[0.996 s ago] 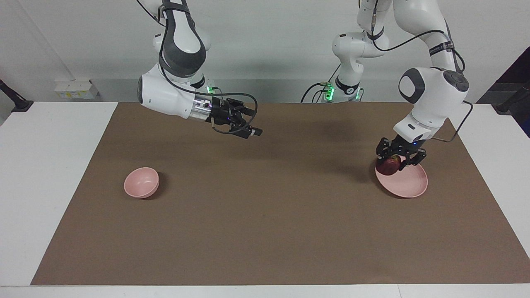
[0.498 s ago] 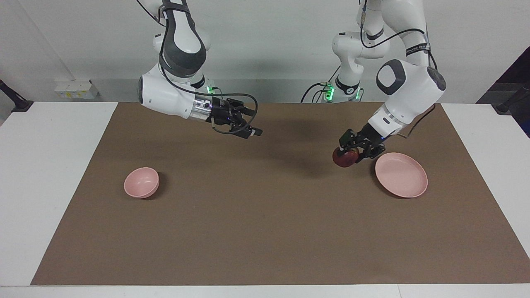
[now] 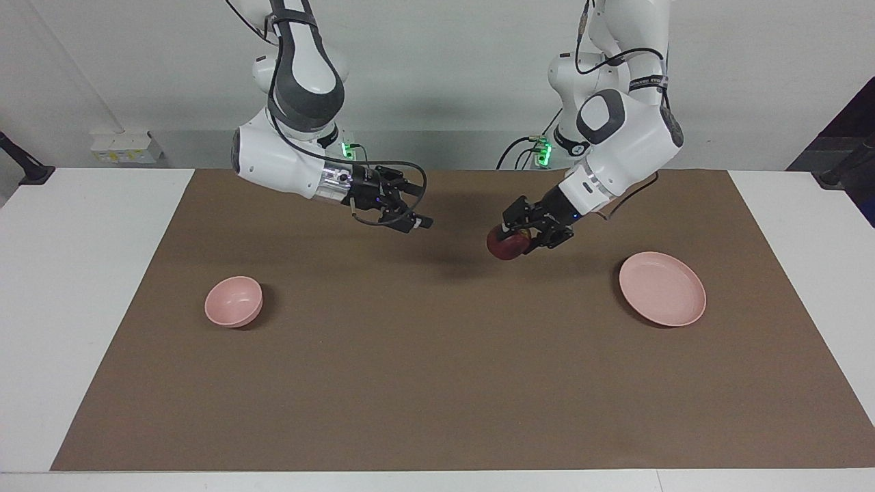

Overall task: Move apple from plate to bowl
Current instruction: 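Carry the apple toward the center while the right gripper opens toward it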

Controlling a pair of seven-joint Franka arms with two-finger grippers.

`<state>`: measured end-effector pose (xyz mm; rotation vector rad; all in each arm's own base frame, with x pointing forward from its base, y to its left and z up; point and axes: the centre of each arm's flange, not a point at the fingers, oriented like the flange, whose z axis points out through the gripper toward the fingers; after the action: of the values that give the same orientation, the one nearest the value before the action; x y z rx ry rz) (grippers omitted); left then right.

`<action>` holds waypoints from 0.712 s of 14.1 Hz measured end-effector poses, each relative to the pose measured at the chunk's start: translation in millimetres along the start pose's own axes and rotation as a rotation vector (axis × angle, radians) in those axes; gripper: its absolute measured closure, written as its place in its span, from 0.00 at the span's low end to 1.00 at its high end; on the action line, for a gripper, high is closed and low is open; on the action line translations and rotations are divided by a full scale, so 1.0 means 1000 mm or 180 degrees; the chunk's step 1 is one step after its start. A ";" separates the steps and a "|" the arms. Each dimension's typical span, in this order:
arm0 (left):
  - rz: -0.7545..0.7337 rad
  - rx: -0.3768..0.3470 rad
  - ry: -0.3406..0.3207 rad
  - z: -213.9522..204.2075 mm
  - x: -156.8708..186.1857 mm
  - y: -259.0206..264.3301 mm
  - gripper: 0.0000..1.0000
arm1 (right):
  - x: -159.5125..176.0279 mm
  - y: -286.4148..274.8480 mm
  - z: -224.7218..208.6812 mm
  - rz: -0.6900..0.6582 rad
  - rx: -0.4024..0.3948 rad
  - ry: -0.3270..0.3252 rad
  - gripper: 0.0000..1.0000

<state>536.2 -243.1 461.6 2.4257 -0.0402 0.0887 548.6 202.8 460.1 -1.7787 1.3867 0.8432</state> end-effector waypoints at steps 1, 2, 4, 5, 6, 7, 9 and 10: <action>-0.0050 -0.0087 0.0000 0.002 -0.001 0.004 0.25 | 0.001 0.000 0.003 0.0005 0.0025 0.0028 0.00; -0.0094 -0.0168 -0.0003 0.004 -0.003 0.008 0.25 | 0.003 0.001 0.006 0.0015 0.0039 0.0050 0.00; -0.0151 -0.0312 0.0012 0.011 -0.007 0.020 0.25 | 0.005 0.002 0.010 0.0024 0.0080 0.0098 0.00; -0.0144 -0.0354 0.0030 0.016 -0.010 0.028 0.25 | 0.008 0.003 0.013 0.0026 0.0086 0.0108 0.00; -0.0140 -0.0388 0.0038 0.021 -0.014 0.037 0.25 | 0.012 0.005 0.017 0.0008 0.0096 0.0053 0.00; -0.0153 -0.0417 0.0031 0.024 -0.018 0.043 0.25 | 0.020 0.006 0.022 -0.0038 0.0128 -0.0045 0.00; -0.0179 -0.0435 0.0027 0.027 -0.020 0.047 0.25 | 0.040 0.008 0.036 -0.0072 0.0158 -0.0174 0.00; -0.0185 -0.0436 0.0030 0.026 -0.020 0.047 0.25 | 0.046 0.008 0.040 -0.0064 0.0169 -0.0210 0.00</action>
<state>515.4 -295.8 470.9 2.2878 0.0278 0.0685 548.1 212.3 398.8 -1.7069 1.3345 0.8393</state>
